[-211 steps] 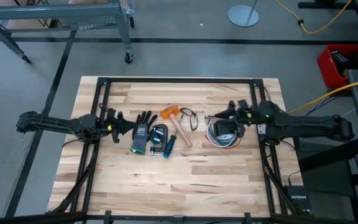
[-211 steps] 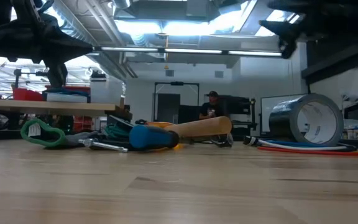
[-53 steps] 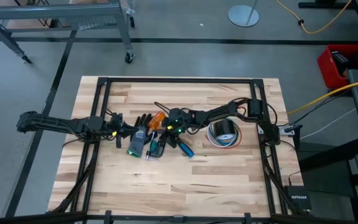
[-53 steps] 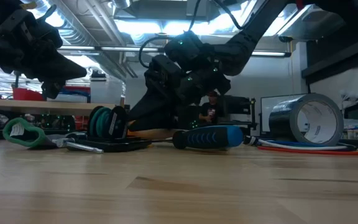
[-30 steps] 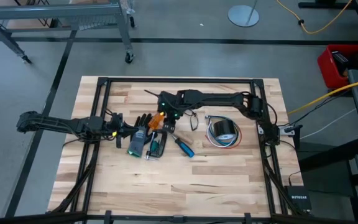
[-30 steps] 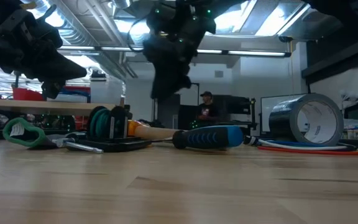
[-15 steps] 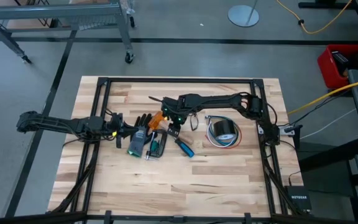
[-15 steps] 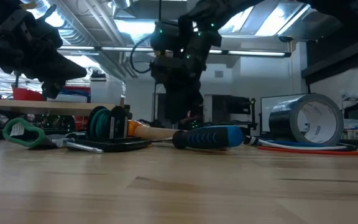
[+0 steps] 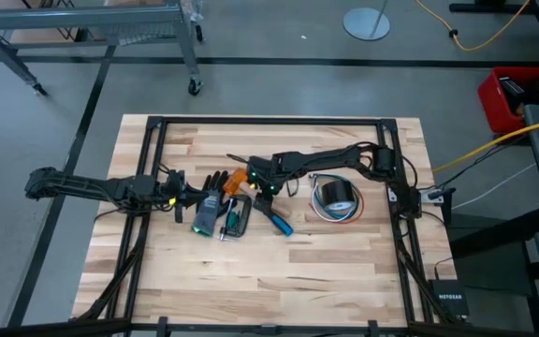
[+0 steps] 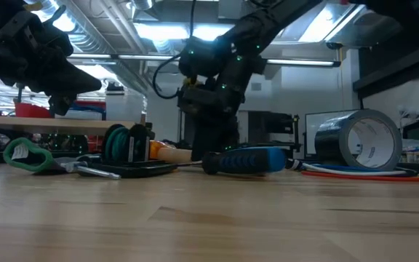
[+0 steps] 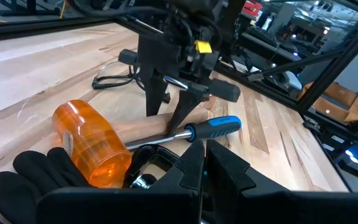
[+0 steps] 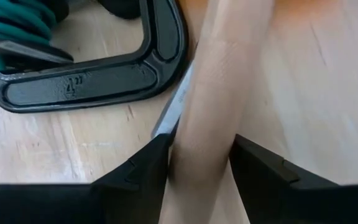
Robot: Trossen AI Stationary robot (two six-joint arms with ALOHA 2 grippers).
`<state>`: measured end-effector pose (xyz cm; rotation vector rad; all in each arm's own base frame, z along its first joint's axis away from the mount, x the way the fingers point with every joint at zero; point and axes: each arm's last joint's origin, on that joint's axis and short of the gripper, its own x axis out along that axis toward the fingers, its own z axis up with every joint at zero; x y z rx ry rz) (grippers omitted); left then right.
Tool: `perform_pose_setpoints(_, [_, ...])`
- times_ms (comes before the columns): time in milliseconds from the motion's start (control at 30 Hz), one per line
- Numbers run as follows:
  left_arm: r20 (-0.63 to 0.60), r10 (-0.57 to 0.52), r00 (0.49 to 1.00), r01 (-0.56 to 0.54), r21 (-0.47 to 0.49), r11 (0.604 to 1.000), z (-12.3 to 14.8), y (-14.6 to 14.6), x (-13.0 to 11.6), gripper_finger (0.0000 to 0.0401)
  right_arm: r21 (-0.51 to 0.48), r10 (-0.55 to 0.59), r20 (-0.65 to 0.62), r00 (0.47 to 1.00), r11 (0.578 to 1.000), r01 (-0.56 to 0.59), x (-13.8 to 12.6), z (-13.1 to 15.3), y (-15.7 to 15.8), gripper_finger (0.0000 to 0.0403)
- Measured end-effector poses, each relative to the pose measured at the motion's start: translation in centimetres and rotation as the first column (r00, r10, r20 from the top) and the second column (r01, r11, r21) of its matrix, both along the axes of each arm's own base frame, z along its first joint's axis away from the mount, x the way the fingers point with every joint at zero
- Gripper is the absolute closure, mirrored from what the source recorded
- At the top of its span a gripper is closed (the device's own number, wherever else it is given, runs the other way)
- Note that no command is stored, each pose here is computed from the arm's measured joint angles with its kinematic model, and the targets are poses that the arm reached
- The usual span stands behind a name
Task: Coil cords
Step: Move the hammer to the top of the table
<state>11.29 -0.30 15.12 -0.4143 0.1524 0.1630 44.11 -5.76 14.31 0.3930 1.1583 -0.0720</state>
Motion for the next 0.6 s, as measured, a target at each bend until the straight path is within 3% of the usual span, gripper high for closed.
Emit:
perform_pose_setpoints(233, [0.001,0.001,1.000,-0.001,-0.003,1.000,0.0,0.0,0.0,0.0391,-0.009,-0.011,0.002,1.000,1.000,0.011,-0.2,-0.3,-0.2,0.0277])
perform_pose_setpoints(600, [0.000,0.001,1.000,-0.001,-0.003,1.000,0.0,0.0,0.0,0.0391,-0.032,-0.055,0.094,0.994,0.998,0.058,0.8,1.6,-3.4,0.0278])
